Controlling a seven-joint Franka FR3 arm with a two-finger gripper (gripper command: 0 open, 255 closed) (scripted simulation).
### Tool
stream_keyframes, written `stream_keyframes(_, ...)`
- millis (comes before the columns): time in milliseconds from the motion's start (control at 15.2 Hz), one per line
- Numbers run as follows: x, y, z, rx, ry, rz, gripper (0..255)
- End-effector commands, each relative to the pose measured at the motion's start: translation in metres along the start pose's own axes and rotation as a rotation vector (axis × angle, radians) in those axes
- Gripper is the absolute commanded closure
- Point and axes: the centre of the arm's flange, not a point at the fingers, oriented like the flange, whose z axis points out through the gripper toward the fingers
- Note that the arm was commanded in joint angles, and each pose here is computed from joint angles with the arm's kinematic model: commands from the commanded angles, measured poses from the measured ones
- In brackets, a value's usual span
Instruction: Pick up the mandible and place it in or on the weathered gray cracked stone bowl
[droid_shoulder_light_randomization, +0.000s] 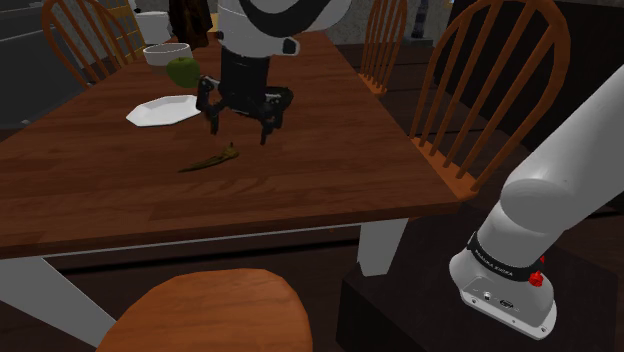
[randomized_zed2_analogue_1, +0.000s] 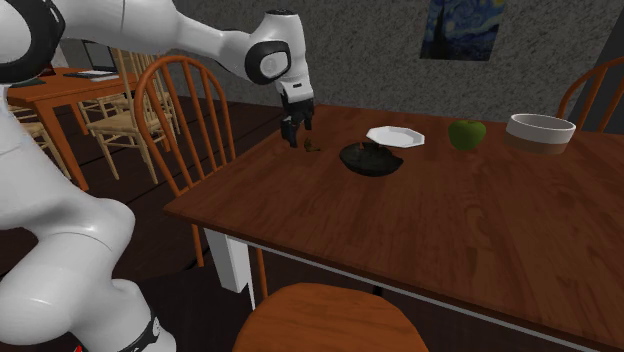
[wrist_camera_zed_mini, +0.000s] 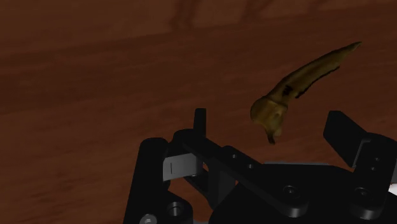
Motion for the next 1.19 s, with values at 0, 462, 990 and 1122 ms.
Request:
stream_keyframes(0, 0.004, -0.016, 0.002, 0.016, 0.008, 0.044, 0)
stream_keyframes(462, 0.004, -0.016, 0.042, 0.016, 0.008, 0.044, 0)
stream_keyframes(990, 0.004, -0.016, 0.042, 0.016, 0.008, 0.044, 0)
stream_keyframes(1122, 0.004, -0.016, 0.042, 0.016, 0.008, 0.044, 255)
